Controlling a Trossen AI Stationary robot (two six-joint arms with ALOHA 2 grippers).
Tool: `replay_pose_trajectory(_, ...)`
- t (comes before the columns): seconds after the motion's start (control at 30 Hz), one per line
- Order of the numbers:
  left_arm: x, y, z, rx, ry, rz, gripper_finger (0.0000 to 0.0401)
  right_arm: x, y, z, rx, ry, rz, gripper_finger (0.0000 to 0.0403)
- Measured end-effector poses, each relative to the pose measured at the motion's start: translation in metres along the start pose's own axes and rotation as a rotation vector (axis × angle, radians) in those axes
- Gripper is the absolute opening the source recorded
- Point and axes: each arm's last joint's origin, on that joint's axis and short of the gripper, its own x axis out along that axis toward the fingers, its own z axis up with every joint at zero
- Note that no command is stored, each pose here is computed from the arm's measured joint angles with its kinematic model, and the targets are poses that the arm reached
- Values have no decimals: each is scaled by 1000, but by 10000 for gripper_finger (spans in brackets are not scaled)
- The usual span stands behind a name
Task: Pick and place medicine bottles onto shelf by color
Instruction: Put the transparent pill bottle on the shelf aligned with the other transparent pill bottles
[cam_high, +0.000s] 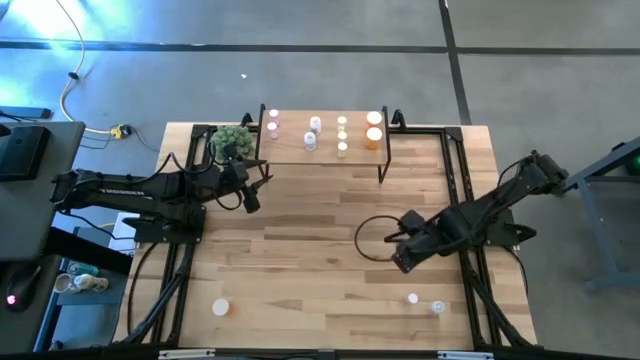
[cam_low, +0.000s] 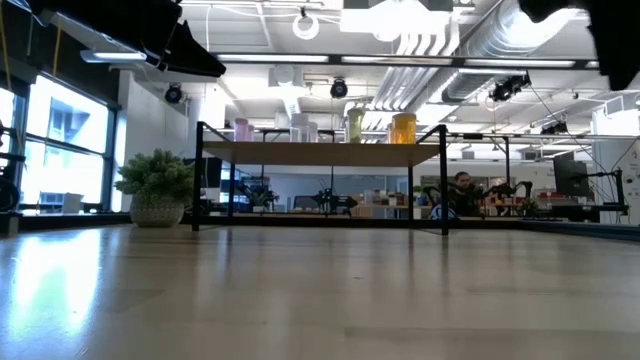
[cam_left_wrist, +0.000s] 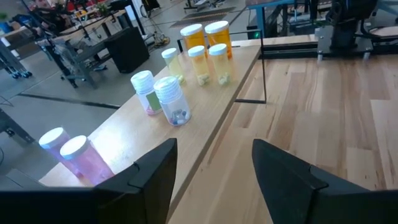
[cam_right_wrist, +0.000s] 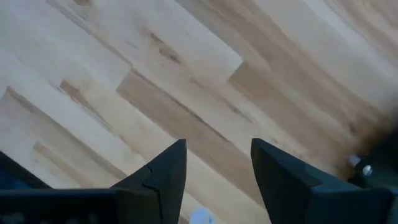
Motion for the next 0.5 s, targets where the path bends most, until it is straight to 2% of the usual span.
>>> replay_pose_trajectory(0.2,0,0,0,0,0,0,198,-3,0,-25,27,19,-24,193)
replay_pose_trajectory(0.33,0,0,0,1,-1,0,198,-5,2,-45,48,32,0,207)
replay_pose_trajectory(0.5,0,0,0,0,0,0,198,-6,3,-71,128,47,6,209)
